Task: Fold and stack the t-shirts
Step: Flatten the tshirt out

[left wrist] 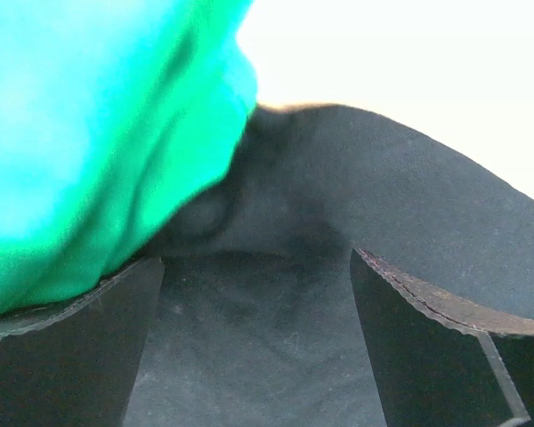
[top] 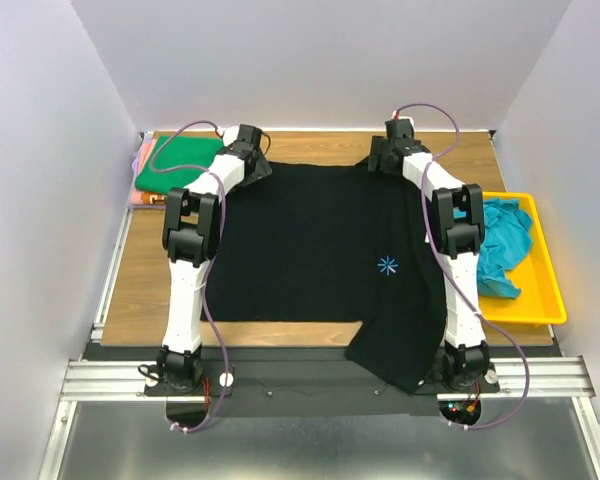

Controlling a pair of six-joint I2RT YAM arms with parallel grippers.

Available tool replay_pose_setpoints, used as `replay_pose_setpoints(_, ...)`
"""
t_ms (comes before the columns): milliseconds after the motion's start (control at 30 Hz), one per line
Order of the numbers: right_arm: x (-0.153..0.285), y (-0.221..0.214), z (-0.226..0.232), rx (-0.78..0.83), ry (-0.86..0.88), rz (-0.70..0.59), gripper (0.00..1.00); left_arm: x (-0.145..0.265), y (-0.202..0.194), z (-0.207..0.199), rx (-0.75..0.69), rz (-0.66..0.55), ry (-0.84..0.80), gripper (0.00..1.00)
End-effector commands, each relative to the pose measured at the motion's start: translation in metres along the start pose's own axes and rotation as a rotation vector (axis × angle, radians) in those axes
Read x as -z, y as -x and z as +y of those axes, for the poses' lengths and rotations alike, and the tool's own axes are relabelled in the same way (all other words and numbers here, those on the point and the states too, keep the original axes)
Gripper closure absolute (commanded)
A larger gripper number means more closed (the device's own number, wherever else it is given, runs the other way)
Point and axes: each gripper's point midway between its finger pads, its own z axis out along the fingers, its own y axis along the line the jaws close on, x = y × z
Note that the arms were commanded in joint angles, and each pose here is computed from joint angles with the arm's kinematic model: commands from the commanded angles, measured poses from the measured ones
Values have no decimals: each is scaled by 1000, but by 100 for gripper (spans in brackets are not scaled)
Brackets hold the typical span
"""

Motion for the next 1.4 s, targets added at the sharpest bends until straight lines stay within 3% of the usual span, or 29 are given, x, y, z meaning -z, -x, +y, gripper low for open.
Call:
replay_pose_setpoints(0, -21, -7, 2, 102, 31, 16, 0, -15, 12, 10, -9, 8, 22, 2)
replay_pose_setpoints(233, -5, 29, 30, 146, 207, -50, 0, -5, 44, -12, -16, -40, -52, 2)
replay_pose_setpoints(333, 28, 54, 36, 105, 257, -90, 0, 20, 63, -27, -6, -69, -119, 1)
replay_pose_setpoints(500, 82, 85, 15, -8, 185, -147, 0, 71, 71, -58, -54, -108, -237, 2)
replay_pose_setpoints(567, 109, 75, 5, -31, 176, -128, 0, 90, 49, -61, -96, -64, -282, 2)
replay_pose_setpoints(633, 124, 63, -4, -58, 156, -108, 0, 119, 45, -68, -97, -106, -322, 2)
replay_pose_setpoints(667, 136, 48, -14, -88, 128, -86, 0, 110, 19, -55, -111, -62, -296, 2)
replay_pose_setpoints(767, 147, 22, -28, -172, 82, -39, 0, 129, 12, -46, -60, -71, -320, 2)
replay_pose_setpoints(900, 147, -34, -51, -264, 17, 70, 0, 122, -20, -12, -41, -50, -248, 2)
replay_pose_setpoints(1067, 126, -67, -76, -321, -44, 155, 0, 106, -43, 8, -54, -11, -172, 2)
replay_pose_setpoints(1367, 69, -65, -89, -290, -68, 189, 0, 62, -69, 52, -23, 63, -30, 2)
